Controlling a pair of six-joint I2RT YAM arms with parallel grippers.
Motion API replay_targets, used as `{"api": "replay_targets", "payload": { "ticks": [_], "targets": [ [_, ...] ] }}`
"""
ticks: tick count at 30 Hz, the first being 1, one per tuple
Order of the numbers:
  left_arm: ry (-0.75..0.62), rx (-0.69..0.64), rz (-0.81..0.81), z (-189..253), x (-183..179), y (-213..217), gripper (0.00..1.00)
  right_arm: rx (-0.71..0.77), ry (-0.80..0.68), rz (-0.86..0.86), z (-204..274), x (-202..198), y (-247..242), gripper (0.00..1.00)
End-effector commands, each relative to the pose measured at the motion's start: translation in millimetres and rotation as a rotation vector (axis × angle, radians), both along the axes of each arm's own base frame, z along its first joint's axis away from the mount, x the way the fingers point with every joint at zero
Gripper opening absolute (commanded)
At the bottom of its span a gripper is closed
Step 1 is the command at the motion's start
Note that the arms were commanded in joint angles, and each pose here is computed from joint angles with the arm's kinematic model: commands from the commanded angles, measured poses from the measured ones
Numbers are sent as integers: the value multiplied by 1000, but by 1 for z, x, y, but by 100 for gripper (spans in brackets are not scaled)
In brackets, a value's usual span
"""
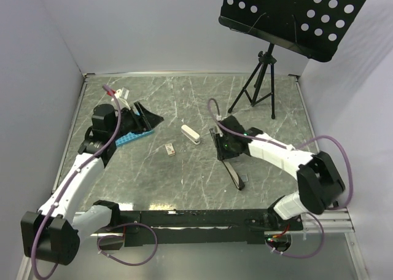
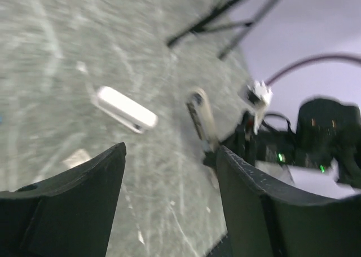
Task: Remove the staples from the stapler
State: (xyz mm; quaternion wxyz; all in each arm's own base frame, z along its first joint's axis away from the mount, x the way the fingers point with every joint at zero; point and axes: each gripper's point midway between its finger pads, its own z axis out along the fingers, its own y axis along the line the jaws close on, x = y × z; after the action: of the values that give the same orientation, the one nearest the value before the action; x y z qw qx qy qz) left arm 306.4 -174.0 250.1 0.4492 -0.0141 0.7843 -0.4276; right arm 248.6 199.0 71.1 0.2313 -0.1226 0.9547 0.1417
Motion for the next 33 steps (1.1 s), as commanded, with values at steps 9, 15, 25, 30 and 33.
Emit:
{"api": "replay_targets", "payload": {
  "ticks": [9,15,25,30,33],
  "targets": [
    [-80,161,558,29,15,97,73,-650,-72,-96,27,-2,-31,0],
    [-136,153,693,47,3,123,74,-831,-55,-38,24,-26,-26,0],
    [-148,152,740,51,-1,131,74,-978,-25,67,-5,-46,-3,0],
    [-162,150,767,53,-3,137,75,-1055,19,135,-32,-59,4,0],
    [-162,151,771,53,-4,138,75,-1134,-1,135,-26,-60,0,0]
  ]
}}
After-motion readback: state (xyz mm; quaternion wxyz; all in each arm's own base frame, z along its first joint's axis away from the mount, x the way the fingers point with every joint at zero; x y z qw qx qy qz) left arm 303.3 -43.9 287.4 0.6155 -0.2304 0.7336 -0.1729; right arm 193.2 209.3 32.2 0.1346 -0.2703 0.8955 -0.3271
